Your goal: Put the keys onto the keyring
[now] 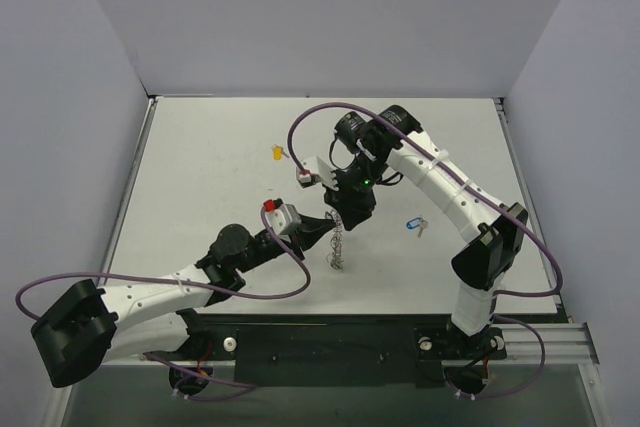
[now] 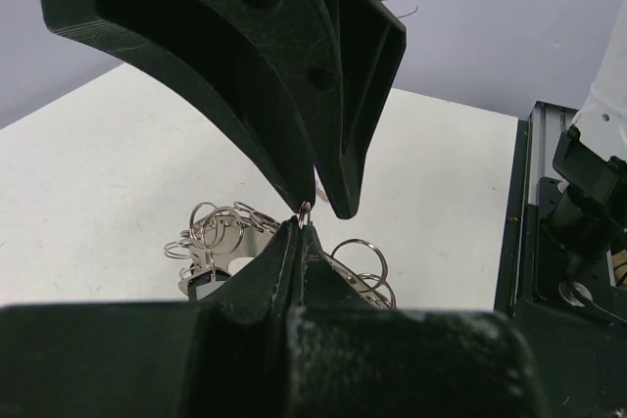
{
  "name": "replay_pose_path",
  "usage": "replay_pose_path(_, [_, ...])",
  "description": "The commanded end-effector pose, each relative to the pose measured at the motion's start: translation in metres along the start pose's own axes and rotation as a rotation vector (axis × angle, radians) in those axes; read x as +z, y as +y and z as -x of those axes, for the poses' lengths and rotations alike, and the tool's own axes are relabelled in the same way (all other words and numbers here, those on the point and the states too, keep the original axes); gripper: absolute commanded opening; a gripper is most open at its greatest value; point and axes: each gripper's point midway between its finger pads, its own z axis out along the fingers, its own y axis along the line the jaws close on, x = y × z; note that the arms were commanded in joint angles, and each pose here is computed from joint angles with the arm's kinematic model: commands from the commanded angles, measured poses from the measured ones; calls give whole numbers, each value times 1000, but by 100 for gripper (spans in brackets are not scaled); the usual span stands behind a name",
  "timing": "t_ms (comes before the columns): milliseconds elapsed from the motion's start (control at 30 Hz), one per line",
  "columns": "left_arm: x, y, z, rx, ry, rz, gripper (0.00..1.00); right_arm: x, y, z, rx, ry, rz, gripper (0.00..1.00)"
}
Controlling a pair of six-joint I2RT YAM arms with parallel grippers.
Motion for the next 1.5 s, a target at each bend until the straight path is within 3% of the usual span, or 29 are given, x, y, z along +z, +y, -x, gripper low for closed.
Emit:
replay_pose_path(0, [-1, -4, 51, 5, -192, -5, 0, -22, 50, -18, 88, 27, 118, 21])
replay_pose_path(400, [-5, -3, 52, -7, -219, 4, 0, -40, 53, -12, 47, -117, 127, 24])
replay_pose_path(567, [-12, -4, 62, -36, -290, -1, 0, -43, 61, -10, -228, -314, 149, 37])
replay_pose_path(700, [-21, -5, 76, -73, -378, -19, 0, -41, 58, -2, -349, -404, 123, 44])
replay_pose_path(867, [-27, -16, 86, -76, -435, -94, 0, -45, 56, 16, -369, -483, 139, 40])
replay_pose_path(1167, [-23, -24, 94, -65, -438, -145, 0, -39, 46, 24, -344, -462, 160, 26])
replay_pose_path(1467, [-20, -26, 98, -67, -445, -157, 0, -26, 46, 27, -339, -432, 181, 24])
